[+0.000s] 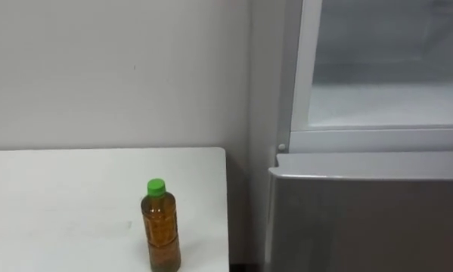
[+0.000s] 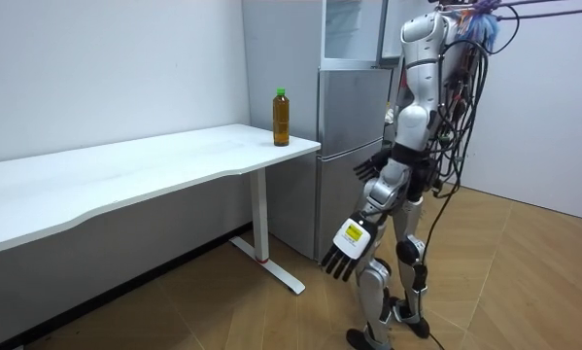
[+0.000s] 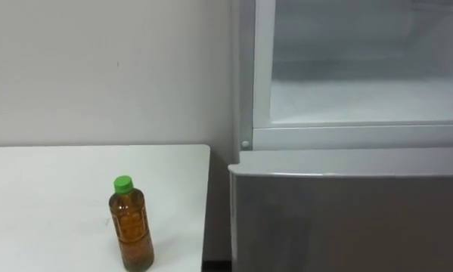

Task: Put the bottle in the upper fridge

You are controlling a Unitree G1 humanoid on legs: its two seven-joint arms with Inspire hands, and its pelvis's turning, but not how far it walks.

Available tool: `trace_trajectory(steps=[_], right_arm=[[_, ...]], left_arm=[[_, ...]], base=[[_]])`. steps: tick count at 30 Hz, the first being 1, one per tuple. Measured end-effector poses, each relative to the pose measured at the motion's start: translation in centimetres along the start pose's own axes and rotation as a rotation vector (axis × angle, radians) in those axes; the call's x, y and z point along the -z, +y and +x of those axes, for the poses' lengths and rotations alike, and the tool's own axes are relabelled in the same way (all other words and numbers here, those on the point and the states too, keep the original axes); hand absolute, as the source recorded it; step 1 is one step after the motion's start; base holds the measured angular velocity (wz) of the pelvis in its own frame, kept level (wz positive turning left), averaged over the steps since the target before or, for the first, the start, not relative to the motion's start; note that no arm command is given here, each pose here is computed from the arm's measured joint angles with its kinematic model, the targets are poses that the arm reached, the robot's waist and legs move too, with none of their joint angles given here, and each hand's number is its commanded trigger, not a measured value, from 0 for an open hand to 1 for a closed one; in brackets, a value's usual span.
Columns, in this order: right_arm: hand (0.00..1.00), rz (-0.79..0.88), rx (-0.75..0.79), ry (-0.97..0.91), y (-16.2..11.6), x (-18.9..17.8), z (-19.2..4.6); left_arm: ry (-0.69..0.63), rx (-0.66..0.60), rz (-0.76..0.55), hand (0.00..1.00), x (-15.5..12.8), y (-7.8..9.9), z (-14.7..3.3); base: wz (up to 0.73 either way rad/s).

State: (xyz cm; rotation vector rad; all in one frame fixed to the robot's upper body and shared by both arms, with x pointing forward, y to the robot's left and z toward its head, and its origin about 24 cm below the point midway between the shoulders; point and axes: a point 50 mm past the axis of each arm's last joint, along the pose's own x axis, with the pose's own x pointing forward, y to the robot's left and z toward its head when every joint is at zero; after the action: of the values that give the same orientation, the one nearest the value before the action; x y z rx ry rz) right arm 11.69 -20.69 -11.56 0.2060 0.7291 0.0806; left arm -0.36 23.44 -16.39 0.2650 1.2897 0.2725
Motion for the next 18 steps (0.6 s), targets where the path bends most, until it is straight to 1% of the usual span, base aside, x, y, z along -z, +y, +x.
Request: trace_trajectory(steps=[2,6,7,13,18], right_arm=[[0.00,-0.017,-0.052,-0.064,0.7,-1.6,0.3],[0.00,-0.042,-0.109,-0.124,1.7,-3.1,0.6],[0.00,-0.056,-0.132,-0.161,2.1,-4.1,0.6],[0.00,-0.097,-0.260,-0.312,4.3,-7.6,0.3],[0.00,-0.136,-0.349,-0.428,5.8,-10.3,-0.5]], left_arm=[[0.004,0.007,0.004,0.00,0.2,0.1,0.0],[0.008,0.016,0.008,0.00,0.3,0.0,-0.1],[0.006,0.023,0.007,0.00,0.2,0.0,0.0],[-0.004,0.042,0.020,0.00,0.0,0.3,0.0],[-0.010,0.042,0.037,0.00,-0.2,0.7,0.1]], base=[[0.07],[0.01],[0.00],[0.00],[-0.01]])
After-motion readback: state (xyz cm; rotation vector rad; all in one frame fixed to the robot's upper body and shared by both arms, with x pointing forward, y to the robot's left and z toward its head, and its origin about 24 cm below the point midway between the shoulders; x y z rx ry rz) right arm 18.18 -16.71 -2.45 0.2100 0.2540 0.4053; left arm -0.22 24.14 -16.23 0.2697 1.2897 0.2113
